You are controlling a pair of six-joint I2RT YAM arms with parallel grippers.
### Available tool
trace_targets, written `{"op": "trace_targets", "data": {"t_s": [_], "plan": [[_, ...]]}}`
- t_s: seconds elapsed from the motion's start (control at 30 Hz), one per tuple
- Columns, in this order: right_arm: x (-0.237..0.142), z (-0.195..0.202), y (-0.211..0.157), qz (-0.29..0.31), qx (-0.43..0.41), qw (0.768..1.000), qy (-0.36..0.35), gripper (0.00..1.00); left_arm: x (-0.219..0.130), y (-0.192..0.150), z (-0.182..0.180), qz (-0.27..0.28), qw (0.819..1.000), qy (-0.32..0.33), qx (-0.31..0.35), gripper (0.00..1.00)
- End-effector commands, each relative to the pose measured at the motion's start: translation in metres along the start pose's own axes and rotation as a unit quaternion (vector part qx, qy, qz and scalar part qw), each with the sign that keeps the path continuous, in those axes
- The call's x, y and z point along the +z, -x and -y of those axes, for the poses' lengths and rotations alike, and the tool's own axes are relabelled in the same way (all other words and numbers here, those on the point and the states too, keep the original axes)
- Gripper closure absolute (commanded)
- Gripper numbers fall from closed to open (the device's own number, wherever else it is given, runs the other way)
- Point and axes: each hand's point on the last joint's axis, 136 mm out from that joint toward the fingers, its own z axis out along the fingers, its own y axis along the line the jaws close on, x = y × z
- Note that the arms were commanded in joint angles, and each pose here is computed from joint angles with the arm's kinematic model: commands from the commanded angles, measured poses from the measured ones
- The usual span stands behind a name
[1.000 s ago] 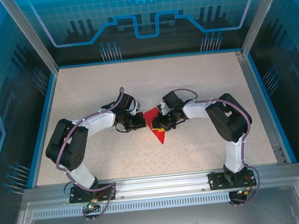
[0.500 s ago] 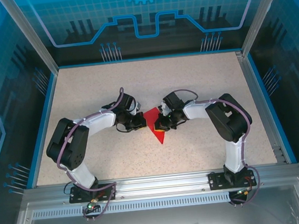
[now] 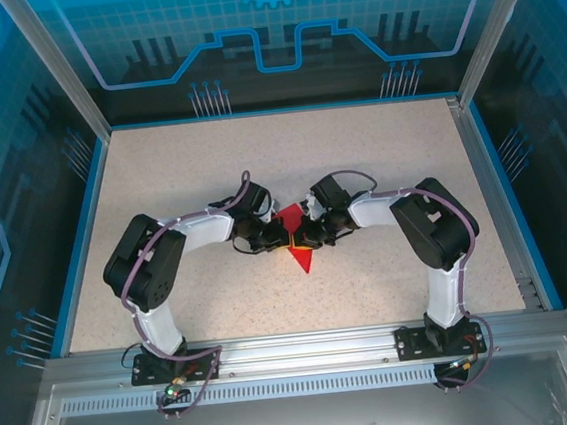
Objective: Fold a paper plane with a square sheet of paper (pick it up from the middle)
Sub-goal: Third fold the triangle at the center of the table.
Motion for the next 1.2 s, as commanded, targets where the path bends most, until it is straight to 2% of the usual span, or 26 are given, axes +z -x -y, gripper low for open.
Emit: {"op": "trace_targets", "data": {"t_s": [0.0,0.3,0.43,1.17], "plan": [[0.006,0.046,-0.028,-0.036,0.044,0.996,-0.068,1.0,0.0,0.006,0.016,0.002,1.0,-0.025,0.005,1.0],[0.007,0.047,-0.028,-0.037,0.047,0.996,-0.063,1.0,0.002,0.006,0.017,0.001,1.0,-0.029,0.006,1.0],[0.006,0.045,-0.028,-0.035,0.046,0.997,-0.06,1.0,0.011,0.001,0.007,-0.013,1.0,-0.02,-0.006,1.0],[0.0,0.03,-0.021,-0.022,0.038,0.998,-0.035,1.0,0.022,-0.004,-0.044,-0.028,0.995,0.098,0.005,1.0]]}}
